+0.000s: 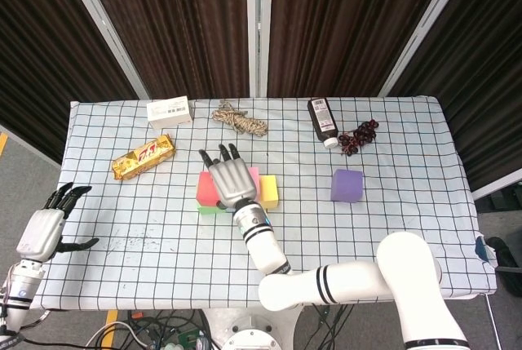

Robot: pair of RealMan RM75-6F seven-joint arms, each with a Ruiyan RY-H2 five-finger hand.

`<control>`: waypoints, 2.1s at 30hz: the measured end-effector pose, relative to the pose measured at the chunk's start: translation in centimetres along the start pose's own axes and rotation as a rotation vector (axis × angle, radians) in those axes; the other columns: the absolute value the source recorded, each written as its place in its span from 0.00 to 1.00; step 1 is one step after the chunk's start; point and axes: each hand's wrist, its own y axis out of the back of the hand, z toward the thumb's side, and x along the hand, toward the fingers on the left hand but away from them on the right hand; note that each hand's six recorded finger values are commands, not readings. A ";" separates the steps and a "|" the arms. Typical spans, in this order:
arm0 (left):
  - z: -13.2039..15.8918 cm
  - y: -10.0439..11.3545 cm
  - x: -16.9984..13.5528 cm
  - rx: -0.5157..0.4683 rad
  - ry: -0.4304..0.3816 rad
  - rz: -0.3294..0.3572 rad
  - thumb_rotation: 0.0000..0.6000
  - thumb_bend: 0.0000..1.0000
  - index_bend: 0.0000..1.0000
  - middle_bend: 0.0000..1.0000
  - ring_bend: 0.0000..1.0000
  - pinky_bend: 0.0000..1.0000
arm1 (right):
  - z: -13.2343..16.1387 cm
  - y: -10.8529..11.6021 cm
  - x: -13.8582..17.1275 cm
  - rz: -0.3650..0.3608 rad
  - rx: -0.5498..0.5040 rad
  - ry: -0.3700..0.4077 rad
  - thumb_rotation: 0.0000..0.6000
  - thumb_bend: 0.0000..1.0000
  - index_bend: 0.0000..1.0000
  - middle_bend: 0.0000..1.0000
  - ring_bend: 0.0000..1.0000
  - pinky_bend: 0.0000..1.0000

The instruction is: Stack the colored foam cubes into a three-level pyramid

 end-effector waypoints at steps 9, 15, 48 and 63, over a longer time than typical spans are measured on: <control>0.0 0.0 0.0 -0.004 -0.002 0.002 1.00 0.00 0.12 0.12 0.00 0.10 | 0.2 0.8 -0.2 -0.035 -0.010 0.012 1.00 0.15 0.00 0.42 0.07 0.00; 0.0 0.0 0.0 -0.010 -0.002 -0.002 1.00 0.00 0.12 0.12 0.00 0.10 | 0.5 1.3 -0.2 -0.046 -0.036 0.048 1.00 0.15 0.00 0.42 0.07 0.00; 0.1 -1.0 0.2 -0.029 -0.002 -0.033 1.00 0.00 0.12 0.12 0.00 0.10 | -1.9 1.6 -1.4 0.010 0.008 0.148 1.00 0.14 0.00 0.41 0.07 0.00; -0.2 -0.9 0.1 -0.025 0.003 -0.037 1.00 0.00 0.12 0.12 0.00 0.10 | -1.4 1.3 -1.0 0.034 0.016 0.133 1.00 0.13 0.00 0.41 0.07 0.00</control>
